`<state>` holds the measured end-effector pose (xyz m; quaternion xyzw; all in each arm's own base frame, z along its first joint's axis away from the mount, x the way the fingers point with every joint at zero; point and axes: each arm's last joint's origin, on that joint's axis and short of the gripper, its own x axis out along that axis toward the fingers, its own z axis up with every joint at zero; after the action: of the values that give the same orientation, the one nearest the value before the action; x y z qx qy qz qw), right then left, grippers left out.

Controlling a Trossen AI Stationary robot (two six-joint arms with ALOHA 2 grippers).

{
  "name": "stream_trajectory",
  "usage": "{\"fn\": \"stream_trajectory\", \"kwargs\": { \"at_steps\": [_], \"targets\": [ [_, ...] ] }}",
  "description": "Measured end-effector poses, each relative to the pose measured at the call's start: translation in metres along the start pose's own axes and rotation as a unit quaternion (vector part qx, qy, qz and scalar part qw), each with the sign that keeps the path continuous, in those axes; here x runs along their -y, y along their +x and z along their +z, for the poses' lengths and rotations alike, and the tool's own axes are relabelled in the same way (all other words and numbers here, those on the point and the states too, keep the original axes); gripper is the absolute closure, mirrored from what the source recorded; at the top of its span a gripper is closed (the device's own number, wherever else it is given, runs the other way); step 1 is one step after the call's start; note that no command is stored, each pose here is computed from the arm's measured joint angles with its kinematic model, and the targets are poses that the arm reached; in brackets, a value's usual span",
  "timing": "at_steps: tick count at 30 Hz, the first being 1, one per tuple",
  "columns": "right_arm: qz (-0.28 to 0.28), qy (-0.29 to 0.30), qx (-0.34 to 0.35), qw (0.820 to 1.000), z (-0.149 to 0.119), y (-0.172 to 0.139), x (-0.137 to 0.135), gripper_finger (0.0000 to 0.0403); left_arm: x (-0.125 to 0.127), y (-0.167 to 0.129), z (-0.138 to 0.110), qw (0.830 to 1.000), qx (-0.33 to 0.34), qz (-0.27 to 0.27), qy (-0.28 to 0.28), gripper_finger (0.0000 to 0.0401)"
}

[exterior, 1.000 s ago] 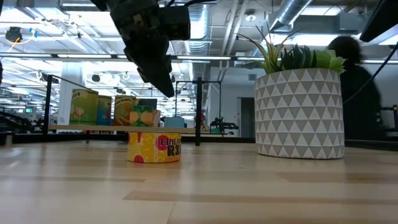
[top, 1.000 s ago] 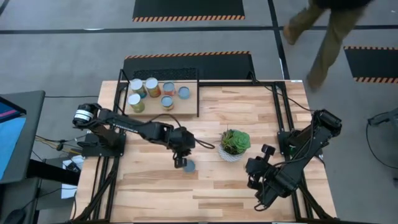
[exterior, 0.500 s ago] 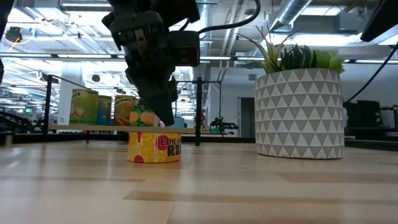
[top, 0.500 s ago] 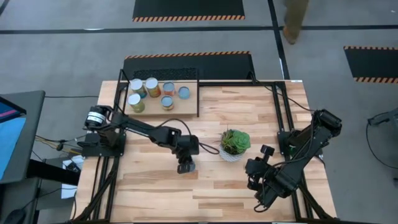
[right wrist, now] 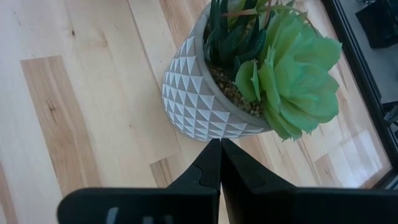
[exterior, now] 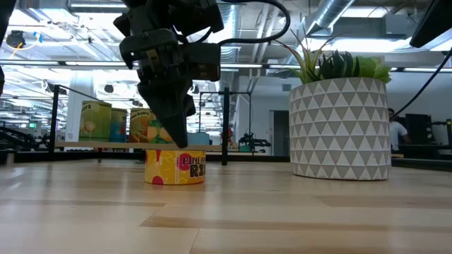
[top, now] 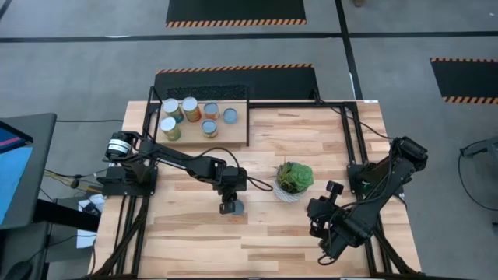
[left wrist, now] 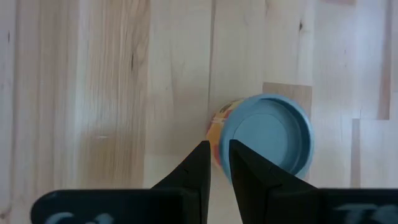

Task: Pick and place cans onto a shelf
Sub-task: Put the canned pineapples on the shelf

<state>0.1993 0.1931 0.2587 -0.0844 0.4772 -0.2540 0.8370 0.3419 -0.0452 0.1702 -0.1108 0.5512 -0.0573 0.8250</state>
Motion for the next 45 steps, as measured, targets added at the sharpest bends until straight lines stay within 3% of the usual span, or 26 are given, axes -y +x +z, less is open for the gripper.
{"fn": "stream_trajectory", "kwargs": {
  "at_steps": [9, 21, 37, 45],
  "targets": [
    [0.000, 0.001, 0.000, 1.000, 0.000, 0.000, 0.000, 0.0375, 0.005, 0.004, -0.005, 0.999, -0.007, 0.024, 0.025, 0.0355],
    [0.001, 0.001, 0.001, 1.000, 0.000, 0.000, 0.000, 0.0375, 0.011, 0.004, -0.007, 1.000, -0.009, 0.019, 0.018, 0.0355],
    [0.001, 0.002, 0.001, 1.000, 0.000, 0.000, 0.000, 0.0375, 0.019, -0.010, 0.013, 1.000, 0.009, 0.013, 0.000, 0.0355],
    [0.001, 0.002, 0.001, 1.000, 0.000, 0.000, 0.000, 0.0375, 0.029, -0.009, 0.007, 1.000, -0.003, 0.030, 0.005, 0.0355]
  ]
}}
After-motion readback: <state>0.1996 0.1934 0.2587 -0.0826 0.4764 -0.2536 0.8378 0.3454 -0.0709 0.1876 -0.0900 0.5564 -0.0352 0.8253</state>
